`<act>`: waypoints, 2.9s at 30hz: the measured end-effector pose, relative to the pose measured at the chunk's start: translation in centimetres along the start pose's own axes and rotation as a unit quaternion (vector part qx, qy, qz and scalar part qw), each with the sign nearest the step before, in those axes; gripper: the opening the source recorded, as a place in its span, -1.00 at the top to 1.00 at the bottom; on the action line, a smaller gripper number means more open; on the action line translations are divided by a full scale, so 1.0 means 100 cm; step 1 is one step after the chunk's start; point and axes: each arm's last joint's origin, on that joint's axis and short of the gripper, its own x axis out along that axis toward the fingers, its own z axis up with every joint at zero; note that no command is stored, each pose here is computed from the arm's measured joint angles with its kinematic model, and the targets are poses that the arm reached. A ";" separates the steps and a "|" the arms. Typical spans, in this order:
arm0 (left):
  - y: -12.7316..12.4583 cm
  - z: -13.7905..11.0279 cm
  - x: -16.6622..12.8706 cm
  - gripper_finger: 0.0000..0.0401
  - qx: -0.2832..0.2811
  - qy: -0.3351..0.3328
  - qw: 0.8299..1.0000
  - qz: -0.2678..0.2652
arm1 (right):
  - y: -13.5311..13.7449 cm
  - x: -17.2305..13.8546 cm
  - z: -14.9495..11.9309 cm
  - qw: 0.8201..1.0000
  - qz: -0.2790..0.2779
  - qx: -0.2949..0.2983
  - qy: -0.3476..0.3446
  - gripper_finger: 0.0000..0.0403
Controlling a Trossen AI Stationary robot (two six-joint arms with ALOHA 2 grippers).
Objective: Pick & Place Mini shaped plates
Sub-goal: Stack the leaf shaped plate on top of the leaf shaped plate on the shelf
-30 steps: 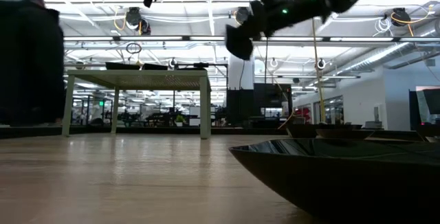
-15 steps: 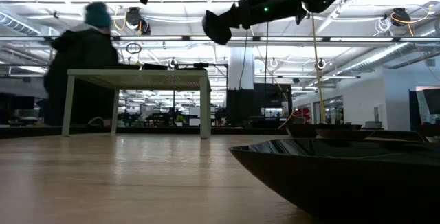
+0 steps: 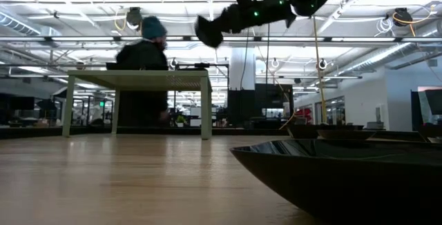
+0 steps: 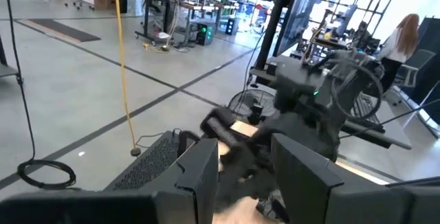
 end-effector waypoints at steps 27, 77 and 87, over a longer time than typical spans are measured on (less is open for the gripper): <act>-0.006 -0.001 0.001 0.30 0.039 0.001 0.999 -0.014 | -0.001 0.003 0.005 0.992 -0.001 -0.123 0.021 1.00; -0.004 -0.001 0.001 0.30 0.043 -0.005 0.999 0.029 | -0.003 0.041 0.015 0.851 -0.195 0.488 -0.003 0.99; -0.004 -0.001 0.001 0.30 0.076 -0.004 0.997 0.029 | -0.004 0.042 0.017 0.825 -0.217 0.521 -0.032 1.00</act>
